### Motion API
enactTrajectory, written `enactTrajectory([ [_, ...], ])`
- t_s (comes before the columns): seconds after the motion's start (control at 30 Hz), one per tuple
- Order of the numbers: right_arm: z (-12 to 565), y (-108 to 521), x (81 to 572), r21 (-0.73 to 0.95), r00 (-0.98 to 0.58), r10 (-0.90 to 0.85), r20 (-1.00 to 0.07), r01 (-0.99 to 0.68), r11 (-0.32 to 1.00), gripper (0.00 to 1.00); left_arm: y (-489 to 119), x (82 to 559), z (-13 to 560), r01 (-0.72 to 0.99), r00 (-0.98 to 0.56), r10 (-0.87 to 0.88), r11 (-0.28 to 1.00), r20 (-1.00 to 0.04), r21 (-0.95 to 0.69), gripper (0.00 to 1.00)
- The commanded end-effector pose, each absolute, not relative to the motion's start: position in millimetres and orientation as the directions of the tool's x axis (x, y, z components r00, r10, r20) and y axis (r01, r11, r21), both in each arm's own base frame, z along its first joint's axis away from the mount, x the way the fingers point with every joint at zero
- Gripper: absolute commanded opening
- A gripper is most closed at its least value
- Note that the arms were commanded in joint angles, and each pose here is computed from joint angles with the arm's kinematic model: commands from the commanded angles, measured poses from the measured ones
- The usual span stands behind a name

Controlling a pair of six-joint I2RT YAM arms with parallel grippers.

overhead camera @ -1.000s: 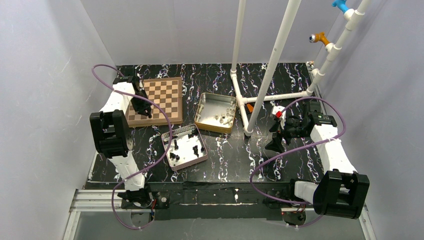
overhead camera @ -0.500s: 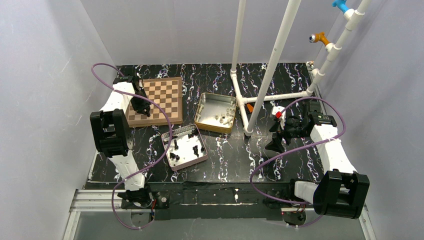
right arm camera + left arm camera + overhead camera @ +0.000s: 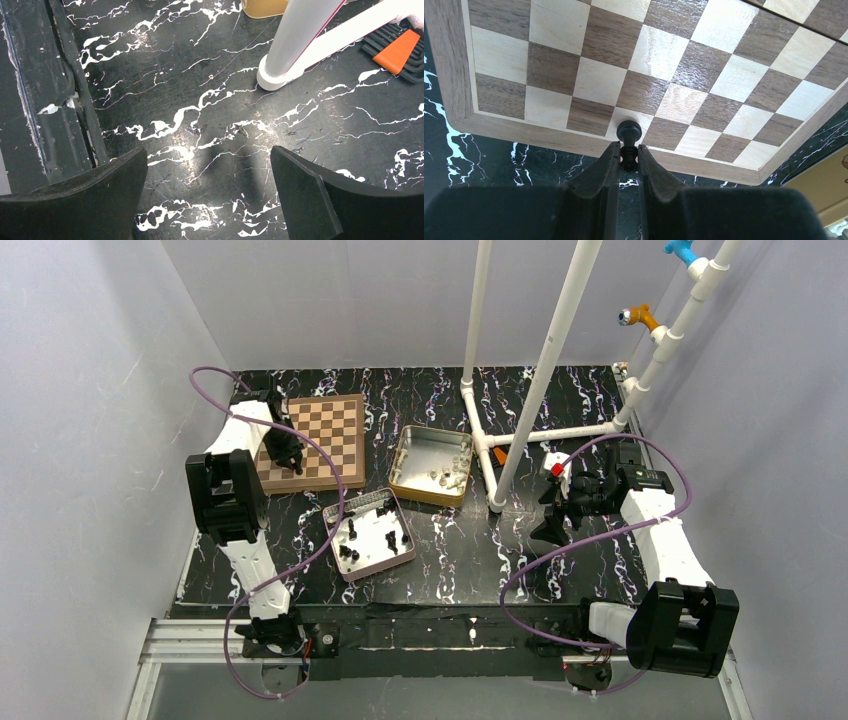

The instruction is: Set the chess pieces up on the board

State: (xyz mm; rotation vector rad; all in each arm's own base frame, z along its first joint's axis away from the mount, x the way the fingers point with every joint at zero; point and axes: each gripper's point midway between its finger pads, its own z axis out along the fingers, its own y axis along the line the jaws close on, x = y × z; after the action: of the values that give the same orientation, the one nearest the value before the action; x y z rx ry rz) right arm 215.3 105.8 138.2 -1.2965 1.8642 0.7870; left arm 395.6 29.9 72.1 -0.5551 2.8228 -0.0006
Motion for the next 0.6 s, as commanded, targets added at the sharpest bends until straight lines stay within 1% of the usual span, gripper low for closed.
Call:
enactTrajectory([
  [0.0, 139.2, 109.0, 211.5, 0.08, -0.226, -0.498, -0.837, -0.951, 0.298, 1.0, 32.1, 397.3, 85.4, -0.37, -0.889, -0.367, 0.928, -0.273, -0.042, 0.0],
  [0.57, 138.7, 109.1, 213.0, 0.078, -0.226, -0.495, -0.839, -0.95, 0.302, 1.0, 30.4, 390.3, 82.4, -0.374, -0.897, -0.371, 0.927, -0.24, -0.038, 0.0],
])
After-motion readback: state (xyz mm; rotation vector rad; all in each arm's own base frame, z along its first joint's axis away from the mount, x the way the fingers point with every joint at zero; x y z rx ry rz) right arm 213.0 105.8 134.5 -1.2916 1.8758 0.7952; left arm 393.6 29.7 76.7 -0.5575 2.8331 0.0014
